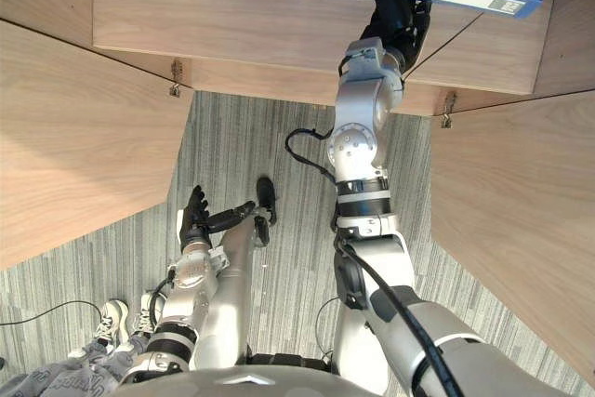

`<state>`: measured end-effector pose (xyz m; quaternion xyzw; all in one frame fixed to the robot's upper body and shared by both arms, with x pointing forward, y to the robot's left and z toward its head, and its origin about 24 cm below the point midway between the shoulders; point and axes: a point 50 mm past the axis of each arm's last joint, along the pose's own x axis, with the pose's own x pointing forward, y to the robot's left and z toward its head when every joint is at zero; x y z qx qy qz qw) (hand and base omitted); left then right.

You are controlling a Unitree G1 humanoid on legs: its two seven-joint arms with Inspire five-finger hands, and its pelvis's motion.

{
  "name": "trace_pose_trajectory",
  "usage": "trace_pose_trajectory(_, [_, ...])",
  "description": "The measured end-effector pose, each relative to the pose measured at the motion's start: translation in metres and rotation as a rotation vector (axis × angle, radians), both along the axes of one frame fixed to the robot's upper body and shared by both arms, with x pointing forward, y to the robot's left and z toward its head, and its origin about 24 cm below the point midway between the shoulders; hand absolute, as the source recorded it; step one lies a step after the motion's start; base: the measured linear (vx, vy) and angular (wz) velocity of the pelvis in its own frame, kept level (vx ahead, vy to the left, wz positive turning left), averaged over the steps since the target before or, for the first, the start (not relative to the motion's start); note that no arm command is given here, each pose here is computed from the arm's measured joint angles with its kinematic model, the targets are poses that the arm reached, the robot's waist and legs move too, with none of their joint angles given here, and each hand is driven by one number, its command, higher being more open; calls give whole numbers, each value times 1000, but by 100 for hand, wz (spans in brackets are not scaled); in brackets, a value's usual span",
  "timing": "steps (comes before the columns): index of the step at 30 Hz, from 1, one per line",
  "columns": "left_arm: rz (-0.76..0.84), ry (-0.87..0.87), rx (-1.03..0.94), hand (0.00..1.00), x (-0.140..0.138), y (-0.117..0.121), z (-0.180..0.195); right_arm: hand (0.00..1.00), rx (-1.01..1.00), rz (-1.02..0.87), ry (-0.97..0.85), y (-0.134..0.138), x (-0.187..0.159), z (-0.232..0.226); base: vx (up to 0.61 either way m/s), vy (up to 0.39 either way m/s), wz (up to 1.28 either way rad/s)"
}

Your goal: Walk over to the cabinet, pick up the folder, carry it to the office cabinet, place the folder inside the office cabinet, then close the office cabinet door

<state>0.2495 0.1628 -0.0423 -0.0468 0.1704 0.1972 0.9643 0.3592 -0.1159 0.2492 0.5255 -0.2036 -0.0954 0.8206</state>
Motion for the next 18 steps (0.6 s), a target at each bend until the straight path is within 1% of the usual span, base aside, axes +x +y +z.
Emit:
trace_pose_trajectory(2, [-1, 0, 0, 100, 0, 0, 0, 100, -109, -10, -7, 3, -1, -3, 0, 0, 0])
trace_pose_trajectory(8, [-3, 3, -1, 100, 0, 0, -1, 100, -299, 30, -17, 12, -2, -13, -6, 1, -1])
trace_pose_trajectory(18, [3, 38, -13, 100, -4, 4, -9, 100, -501, 165, -45, 29, 2, -24, -2, 0, 0])
